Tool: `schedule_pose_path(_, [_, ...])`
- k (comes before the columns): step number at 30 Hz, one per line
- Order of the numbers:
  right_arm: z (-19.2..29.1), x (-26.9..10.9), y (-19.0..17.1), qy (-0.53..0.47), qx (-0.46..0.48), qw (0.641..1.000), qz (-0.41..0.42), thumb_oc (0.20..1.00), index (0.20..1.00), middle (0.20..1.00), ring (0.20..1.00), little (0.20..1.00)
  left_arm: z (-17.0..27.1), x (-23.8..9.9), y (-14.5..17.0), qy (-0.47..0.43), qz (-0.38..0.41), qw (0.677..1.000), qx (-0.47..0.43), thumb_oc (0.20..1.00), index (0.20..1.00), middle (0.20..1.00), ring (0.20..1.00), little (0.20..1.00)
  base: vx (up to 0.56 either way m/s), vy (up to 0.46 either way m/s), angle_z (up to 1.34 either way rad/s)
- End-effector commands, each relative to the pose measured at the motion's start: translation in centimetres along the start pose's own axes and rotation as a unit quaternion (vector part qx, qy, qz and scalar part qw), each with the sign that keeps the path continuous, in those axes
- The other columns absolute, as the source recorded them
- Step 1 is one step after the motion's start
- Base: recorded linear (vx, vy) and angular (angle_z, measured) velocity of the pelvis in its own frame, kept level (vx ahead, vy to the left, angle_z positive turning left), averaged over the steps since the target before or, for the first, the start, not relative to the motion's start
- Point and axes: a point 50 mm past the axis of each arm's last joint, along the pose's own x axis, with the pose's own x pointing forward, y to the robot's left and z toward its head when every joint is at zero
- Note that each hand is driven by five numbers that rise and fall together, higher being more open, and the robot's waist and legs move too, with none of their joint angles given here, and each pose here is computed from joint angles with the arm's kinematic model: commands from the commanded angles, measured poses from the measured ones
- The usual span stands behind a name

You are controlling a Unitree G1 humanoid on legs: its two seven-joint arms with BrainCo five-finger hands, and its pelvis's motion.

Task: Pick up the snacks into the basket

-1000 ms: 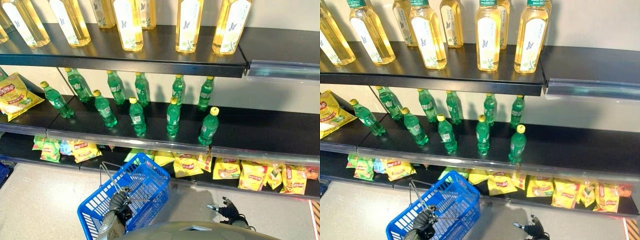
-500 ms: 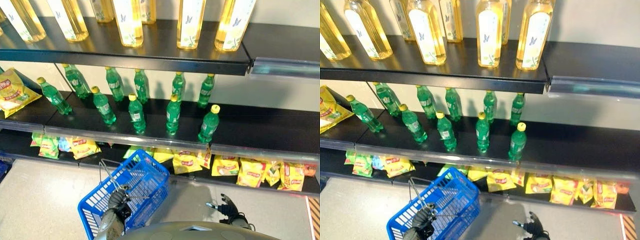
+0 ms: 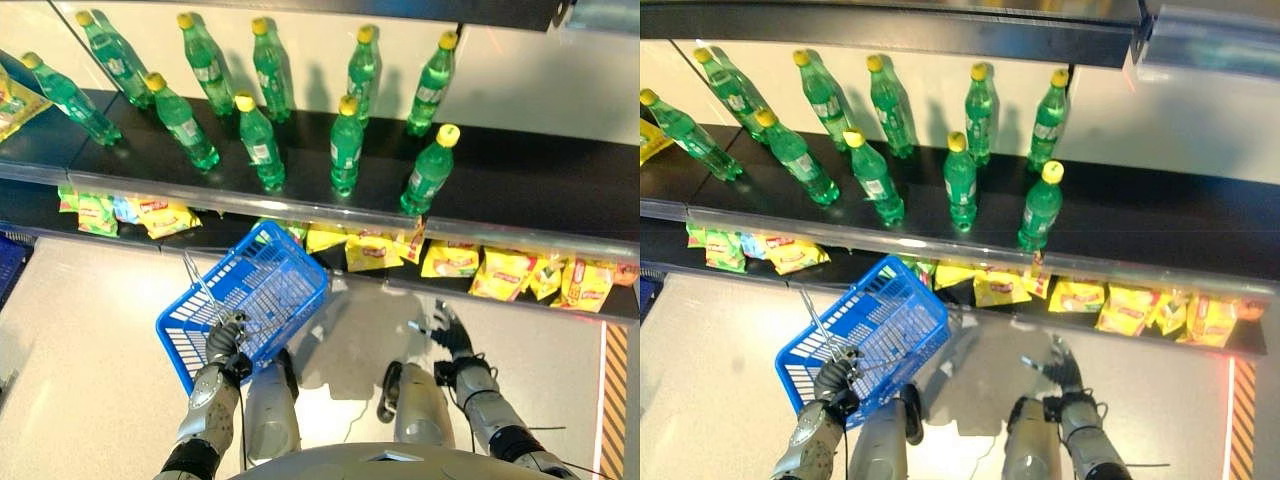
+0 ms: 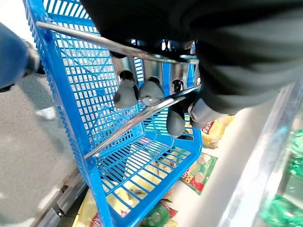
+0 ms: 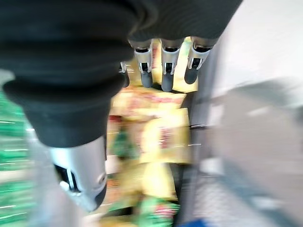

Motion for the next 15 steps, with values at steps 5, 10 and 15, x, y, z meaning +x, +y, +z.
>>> schedule_pose_path(5, [5.6, 0.0, -1.4, -0.148, 0.042, 0.988, -0.026, 1.000, 1.000, 1.000, 1.000, 1.000, 3.0, 0.0, -2.7, -0.090, -0.044, 0.994, -0.037, 0.200, 0.200, 0.200, 0.200, 0.200, -0.02, 0.000, -0.11])
schedule_pose_path(10, [10.5, -1.2, -2.7, -0.269, 0.074, 0.958, -0.069, 1.000, 1.000, 1.000, 1.000, 1.000, 3.2, -0.1, -2.6, -0.096, -0.032, 0.994, -0.050, 0.200, 0.200, 0.200, 0.200, 0.200, 0.00, -0.006, -0.02])
schedule_pose_path(15, [14.4, -2.6, -4.0, -0.365, 0.096, 0.920, -0.110, 1.000, 1.000, 1.000, 1.000, 1.000, 2.7, -0.3, -2.5, -0.088, -0.030, 0.994, -0.049, 0.200, 0.200, 0.200, 0.200, 0.200, 0.04, -0.013, -0.04])
